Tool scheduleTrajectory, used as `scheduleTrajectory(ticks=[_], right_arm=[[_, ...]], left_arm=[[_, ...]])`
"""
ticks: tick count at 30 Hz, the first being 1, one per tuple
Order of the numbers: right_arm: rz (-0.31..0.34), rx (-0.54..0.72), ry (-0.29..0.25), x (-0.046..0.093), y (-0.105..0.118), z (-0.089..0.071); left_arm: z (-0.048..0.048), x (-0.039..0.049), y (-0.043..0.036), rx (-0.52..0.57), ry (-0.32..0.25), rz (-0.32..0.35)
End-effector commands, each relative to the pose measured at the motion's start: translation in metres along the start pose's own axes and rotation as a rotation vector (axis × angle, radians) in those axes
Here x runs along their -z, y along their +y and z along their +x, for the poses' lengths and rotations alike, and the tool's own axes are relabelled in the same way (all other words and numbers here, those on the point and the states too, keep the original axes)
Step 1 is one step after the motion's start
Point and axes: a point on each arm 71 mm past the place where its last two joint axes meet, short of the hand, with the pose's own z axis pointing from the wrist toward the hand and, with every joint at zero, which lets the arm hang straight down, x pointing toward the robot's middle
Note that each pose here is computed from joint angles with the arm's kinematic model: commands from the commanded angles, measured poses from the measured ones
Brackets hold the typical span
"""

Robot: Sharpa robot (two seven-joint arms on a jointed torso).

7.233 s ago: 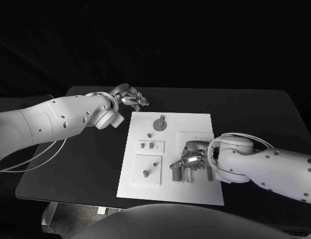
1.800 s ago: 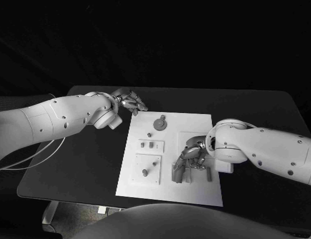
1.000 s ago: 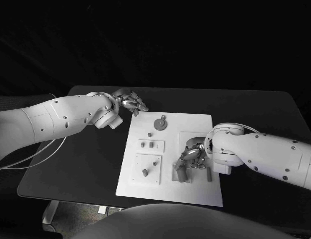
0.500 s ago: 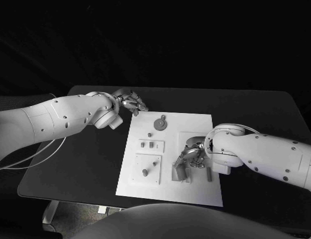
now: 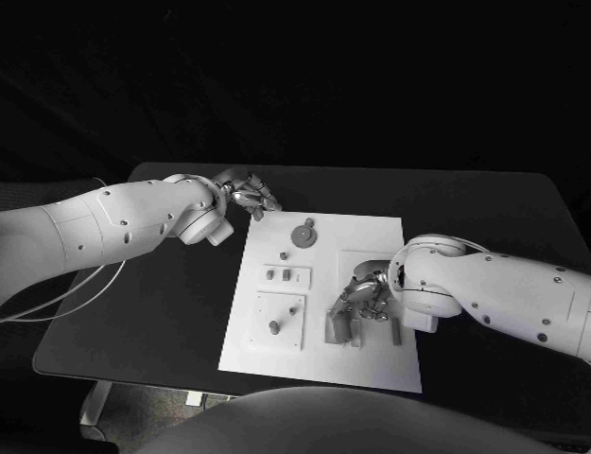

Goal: Assemble the parts on the task board

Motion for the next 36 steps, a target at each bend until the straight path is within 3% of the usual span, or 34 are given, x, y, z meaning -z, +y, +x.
scheduleTrajectory(ticks=[1, 36], right_arm=[[-0.015, -0.003, 0.035, -0.0005, 0.0027, 0.0042], [-0.027, 0.000, 0.027, -0.0005, 0.0036, 0.0046]], left_arm=[[0.0018, -0.0005, -0.0019, -0.005, 0.014, 0.004], [0.0021, -0.0007, -0.0017, -0.007, 0.015, 0.000]])
